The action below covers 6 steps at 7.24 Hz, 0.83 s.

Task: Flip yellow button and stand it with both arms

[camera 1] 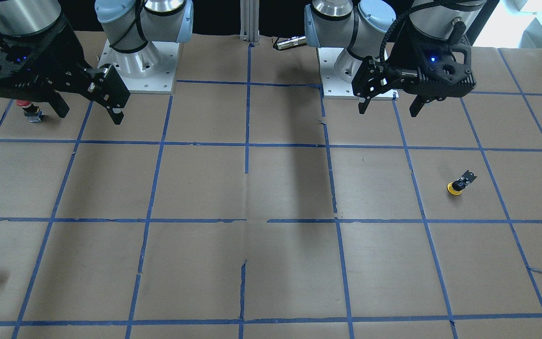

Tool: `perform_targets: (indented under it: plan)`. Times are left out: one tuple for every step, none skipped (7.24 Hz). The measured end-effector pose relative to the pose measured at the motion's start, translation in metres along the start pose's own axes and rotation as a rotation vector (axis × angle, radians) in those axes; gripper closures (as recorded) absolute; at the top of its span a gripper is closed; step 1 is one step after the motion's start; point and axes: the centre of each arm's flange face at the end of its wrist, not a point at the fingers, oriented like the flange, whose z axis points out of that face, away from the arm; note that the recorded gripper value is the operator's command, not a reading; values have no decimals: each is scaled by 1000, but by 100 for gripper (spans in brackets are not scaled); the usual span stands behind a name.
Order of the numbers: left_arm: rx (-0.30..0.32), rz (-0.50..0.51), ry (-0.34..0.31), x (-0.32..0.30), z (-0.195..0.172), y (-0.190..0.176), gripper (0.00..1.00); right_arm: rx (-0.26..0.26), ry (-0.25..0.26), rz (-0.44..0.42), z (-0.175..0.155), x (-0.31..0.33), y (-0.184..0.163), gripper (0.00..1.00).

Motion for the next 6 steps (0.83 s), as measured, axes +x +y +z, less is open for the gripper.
perform_targets:
  plan:
    - [0, 0, 0, 0, 0, 0, 0, 1, 0, -1, -1, -1, 1, 0]
    - [-3, 1, 0, -1, 2, 0, 0, 1, 0, -2, -1, -1, 1, 0]
    - [-10, 3, 0, -1, 5, 0, 0, 1, 0, -3, -1, -1, 1, 0]
    - [-23, 5, 1, -2, 12, -4, 0, 1, 0, -3, -1, -2, 1, 0]
    - [-35, 4, 0, -3, 18, -6, 0, 1, 0, -3, -1, -2, 1, 0]
    - [-35, 9, 0, -5, 18, -6, 0, 0, 0, -3, -1, -2, 1, 0]
